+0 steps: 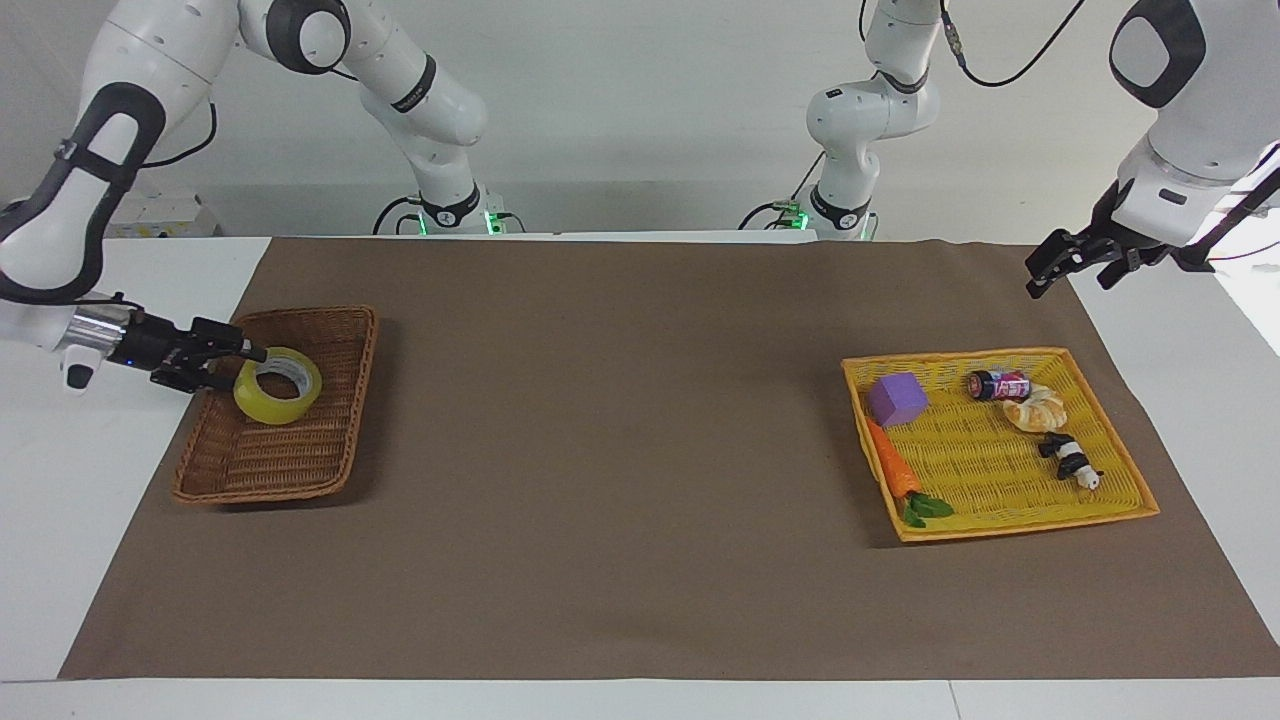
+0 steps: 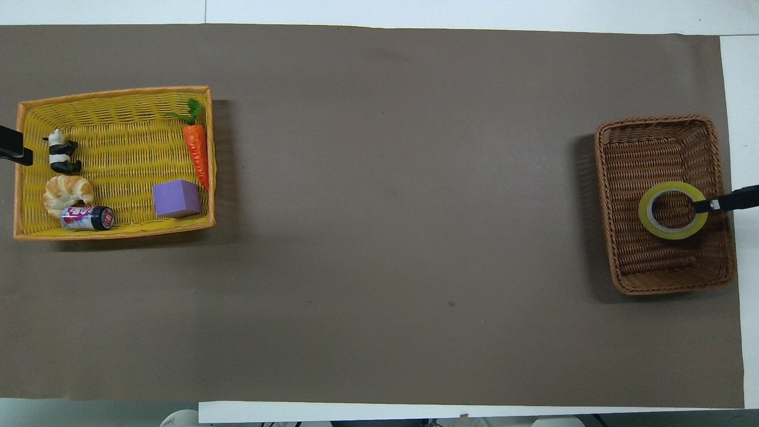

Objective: Move tape to another basket
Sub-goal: 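Release the tape into the brown basket and raise the right gripper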

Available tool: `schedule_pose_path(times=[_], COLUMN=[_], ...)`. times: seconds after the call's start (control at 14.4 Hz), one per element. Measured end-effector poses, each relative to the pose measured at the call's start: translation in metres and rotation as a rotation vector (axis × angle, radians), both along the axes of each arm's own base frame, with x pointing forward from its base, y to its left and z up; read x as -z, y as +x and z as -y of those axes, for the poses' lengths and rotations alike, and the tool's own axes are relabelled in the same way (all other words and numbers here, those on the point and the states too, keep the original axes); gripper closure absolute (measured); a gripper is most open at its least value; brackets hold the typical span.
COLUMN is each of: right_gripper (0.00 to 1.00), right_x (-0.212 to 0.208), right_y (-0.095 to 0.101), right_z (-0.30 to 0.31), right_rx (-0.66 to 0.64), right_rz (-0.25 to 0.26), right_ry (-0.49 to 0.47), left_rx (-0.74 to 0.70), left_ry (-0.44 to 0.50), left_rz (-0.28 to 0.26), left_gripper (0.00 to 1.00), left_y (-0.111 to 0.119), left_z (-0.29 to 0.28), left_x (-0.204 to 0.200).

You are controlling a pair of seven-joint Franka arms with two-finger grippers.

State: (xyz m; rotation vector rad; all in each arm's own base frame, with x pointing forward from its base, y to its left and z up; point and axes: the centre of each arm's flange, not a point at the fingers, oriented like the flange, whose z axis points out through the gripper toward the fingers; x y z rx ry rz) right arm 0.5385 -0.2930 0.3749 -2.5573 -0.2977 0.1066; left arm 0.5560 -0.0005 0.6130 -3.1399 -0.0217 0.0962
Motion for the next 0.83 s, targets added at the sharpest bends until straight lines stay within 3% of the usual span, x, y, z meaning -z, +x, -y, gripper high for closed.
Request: schedule_pose_path(times=[0.21,0.42,0.55,0.83], right_gripper=[0.00,0.00,0.00,0.00], right_x=[-0.076,-0.138,-0.169,-0.211], right_y=[0.014,0.013,0.009,-0.011], right_z=[-0.047,-0.087,-0.108,-0.148], right_rx=[-0.101,-0.103,-0.010,0.205], right_rz=[0.041,0.076,0.051,-0.064], right_ry=[-0.193,-0.313,-0.407,-0.508], left_rx=[-0.023,-0.028,-0.028,-0.032], left_ry=[-0.030,-0.032,-0.032,-0.032], left_rz=[-0.006,-0.006,-0.007,-0.011], left_gripper=[0.00,0.00,0.00,0.00], left_y=[-0.001,-0.001,-0.001,-0.001], left_z=[-0.010,-0.012,-0.012,-0.014], left_x=[0.001,0.001,0.001,0.003])
